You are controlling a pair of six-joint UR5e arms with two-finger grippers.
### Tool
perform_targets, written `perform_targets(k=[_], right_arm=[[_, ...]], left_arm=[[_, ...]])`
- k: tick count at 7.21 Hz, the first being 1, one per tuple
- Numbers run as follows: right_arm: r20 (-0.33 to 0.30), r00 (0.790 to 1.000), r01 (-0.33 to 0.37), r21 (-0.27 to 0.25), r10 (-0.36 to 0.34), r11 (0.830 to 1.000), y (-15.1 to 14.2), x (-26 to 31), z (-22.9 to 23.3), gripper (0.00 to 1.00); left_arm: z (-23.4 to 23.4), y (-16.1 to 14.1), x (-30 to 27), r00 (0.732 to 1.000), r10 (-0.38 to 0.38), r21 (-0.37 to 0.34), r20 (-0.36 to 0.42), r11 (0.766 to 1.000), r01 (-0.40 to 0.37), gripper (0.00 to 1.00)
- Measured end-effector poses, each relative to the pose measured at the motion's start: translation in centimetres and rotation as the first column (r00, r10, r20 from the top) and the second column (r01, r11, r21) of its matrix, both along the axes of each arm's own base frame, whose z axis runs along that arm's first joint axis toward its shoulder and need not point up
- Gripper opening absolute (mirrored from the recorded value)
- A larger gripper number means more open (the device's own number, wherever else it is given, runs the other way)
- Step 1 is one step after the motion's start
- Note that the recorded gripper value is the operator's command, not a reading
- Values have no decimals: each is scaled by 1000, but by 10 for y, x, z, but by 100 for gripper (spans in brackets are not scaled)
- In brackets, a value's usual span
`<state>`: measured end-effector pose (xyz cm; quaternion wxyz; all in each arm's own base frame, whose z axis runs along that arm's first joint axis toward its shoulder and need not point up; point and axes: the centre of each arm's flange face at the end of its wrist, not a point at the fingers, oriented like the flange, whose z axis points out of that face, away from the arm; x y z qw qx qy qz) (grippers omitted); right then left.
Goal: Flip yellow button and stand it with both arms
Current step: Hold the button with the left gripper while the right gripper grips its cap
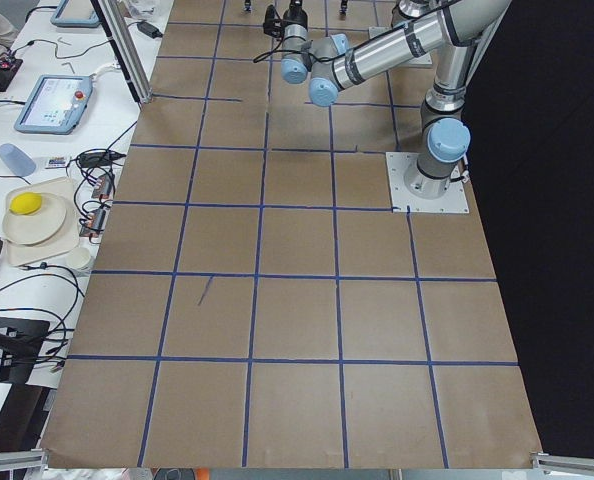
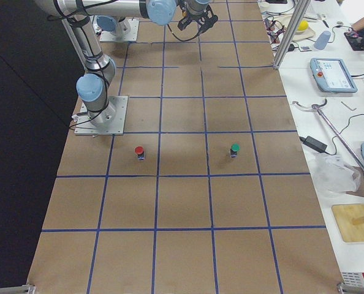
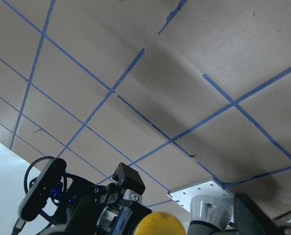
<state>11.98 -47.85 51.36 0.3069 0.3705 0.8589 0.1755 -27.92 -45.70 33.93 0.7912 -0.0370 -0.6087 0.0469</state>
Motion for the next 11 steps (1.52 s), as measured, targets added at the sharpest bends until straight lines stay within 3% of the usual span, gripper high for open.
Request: perform_targets(k=[4, 5, 9, 11], right_arm=[[65, 998, 14, 28, -16, 1000, 4, 6, 2, 95], [73, 997, 18, 25, -19, 1000, 4, 6, 4, 89], [77, 997, 19, 25, -21, 1000, 6, 7, 6, 39], [78, 997, 21, 31, -23, 999, 10, 7, 7, 24]], left_arm=[[9, -2, 1, 1000, -25, 8, -7, 1000, 25, 16], [9, -2, 1, 1000, -26, 10, -8, 1000, 26, 16], [7, -4, 2, 1000, -26, 17, -7, 1000, 26, 16], [5, -5, 2, 1000, -26, 21, -7, 999, 26, 18]])
